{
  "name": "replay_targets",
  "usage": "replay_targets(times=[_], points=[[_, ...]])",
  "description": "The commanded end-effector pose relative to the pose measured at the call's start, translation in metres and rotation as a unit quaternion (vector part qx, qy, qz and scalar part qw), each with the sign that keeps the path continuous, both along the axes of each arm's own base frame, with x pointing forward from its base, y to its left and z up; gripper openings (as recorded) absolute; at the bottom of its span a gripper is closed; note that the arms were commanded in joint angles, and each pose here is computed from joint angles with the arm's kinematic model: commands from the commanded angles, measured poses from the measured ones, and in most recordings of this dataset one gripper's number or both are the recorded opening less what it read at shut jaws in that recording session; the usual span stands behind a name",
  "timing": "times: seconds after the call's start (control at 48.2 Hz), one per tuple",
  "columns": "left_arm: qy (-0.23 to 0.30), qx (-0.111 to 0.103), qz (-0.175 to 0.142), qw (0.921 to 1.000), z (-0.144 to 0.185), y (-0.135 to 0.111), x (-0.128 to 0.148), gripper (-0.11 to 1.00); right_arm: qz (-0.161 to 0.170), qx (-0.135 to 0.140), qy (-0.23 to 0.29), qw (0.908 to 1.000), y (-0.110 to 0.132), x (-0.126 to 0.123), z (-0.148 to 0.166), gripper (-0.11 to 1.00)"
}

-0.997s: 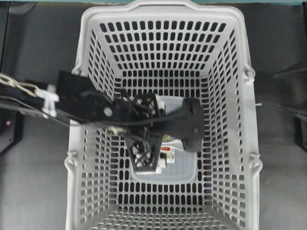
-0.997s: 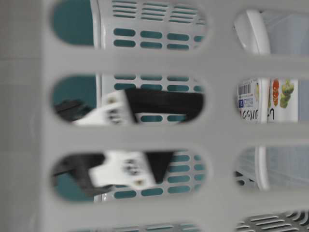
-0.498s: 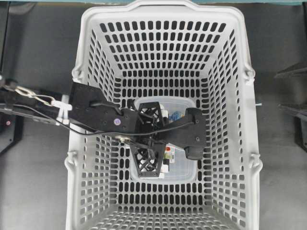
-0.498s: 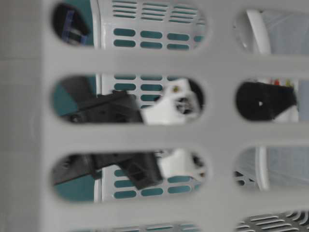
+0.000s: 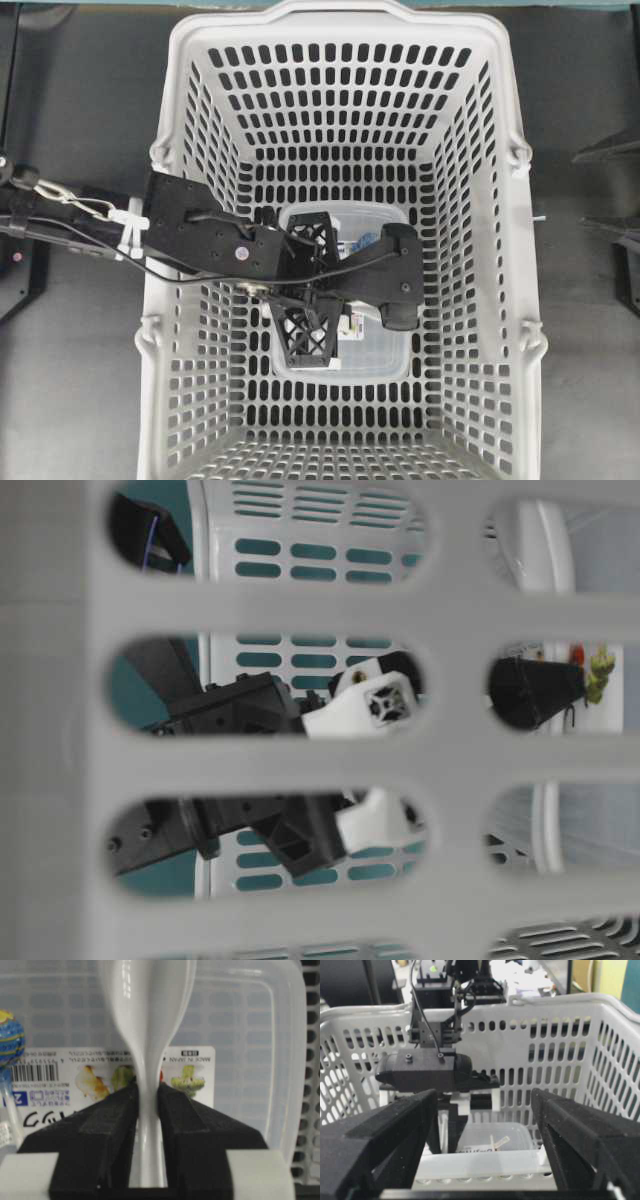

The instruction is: Pick up the chinese spoon from the shopping basket with the left arm.

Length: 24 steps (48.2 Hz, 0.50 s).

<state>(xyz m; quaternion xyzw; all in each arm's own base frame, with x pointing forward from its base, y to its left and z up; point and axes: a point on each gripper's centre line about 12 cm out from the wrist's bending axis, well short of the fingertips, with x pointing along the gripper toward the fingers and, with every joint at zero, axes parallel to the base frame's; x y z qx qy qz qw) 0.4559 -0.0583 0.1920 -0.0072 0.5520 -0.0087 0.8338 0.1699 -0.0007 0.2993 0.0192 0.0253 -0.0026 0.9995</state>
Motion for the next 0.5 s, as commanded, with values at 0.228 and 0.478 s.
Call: replay_targets(times=[0.228, 0.478], points=[[-0.073, -0.008, 0.002, 0.9973, 0.102, -0.001, 0.0, 0.12, -0.002, 0.002, -0.009, 1.0, -0.001, -0.001, 0.004, 0.73], [-0.08, -0.01, 0.005, 0.9967, 0.184, 0.0, -0.013, 0.12, -0.002, 0.002, -0.012, 0.9999, -0.001, -0.002, 0.005, 0.73]])
